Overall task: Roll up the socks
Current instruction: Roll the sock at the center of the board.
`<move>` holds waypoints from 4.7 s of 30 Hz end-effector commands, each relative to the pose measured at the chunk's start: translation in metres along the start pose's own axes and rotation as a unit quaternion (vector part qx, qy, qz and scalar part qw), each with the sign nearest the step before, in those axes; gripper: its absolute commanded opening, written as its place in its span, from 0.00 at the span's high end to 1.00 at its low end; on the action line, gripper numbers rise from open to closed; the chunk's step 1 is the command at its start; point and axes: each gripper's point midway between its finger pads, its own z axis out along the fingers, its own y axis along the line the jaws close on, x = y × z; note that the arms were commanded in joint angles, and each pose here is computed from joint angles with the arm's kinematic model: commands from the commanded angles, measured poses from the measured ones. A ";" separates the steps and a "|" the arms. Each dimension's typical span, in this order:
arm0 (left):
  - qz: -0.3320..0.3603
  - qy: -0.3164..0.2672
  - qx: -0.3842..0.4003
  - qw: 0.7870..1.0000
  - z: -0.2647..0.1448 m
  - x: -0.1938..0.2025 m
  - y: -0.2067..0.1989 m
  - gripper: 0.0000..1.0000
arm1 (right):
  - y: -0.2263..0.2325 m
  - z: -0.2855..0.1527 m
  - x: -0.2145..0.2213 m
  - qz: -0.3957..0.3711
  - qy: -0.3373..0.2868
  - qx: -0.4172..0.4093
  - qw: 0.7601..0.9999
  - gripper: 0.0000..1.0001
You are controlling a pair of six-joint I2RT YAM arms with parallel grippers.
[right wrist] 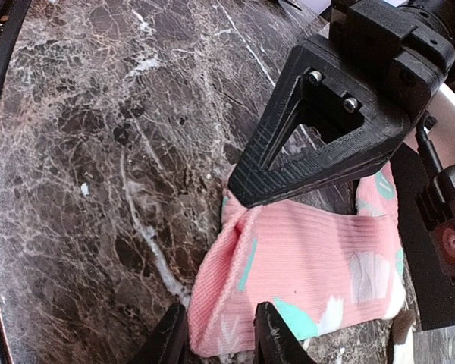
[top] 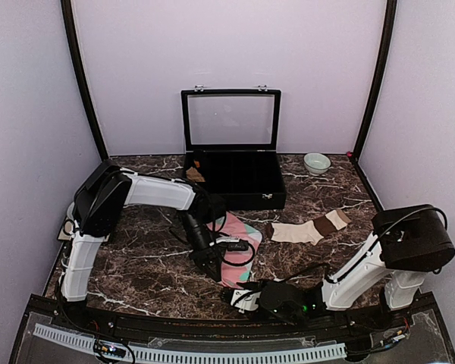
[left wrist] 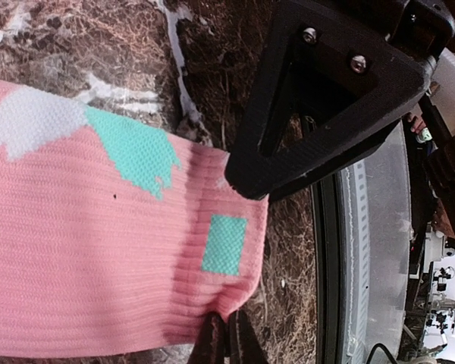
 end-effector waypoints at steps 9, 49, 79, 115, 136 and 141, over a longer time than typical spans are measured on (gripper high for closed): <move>0.006 -0.017 0.010 1.000 -0.015 -0.017 -0.012 0.96 | 0.006 -0.001 0.000 -0.020 0.002 -0.012 1.000 0.69; 0.100 -0.079 -0.225 0.966 -0.070 0.000 -0.015 0.24 | 0.027 -0.017 0.042 0.251 0.066 -0.164 0.952 1.00; 0.281 0.040 -0.236 0.929 0.022 -0.016 -0.029 0.44 | 0.037 -0.020 0.094 0.451 0.178 -0.248 0.839 1.00; 0.168 0.039 -0.183 0.968 0.021 0.013 0.011 0.83 | -0.004 -0.032 0.056 0.470 0.048 -0.203 0.858 0.68; 0.089 0.053 -0.106 0.989 0.029 0.015 0.025 0.82 | 0.010 -0.031 -0.010 -0.021 0.017 -0.089 0.996 0.67; 0.086 0.060 -0.102 0.989 0.031 0.015 0.029 0.82 | 0.005 -0.016 -0.004 -0.026 0.013 -0.088 0.996 0.66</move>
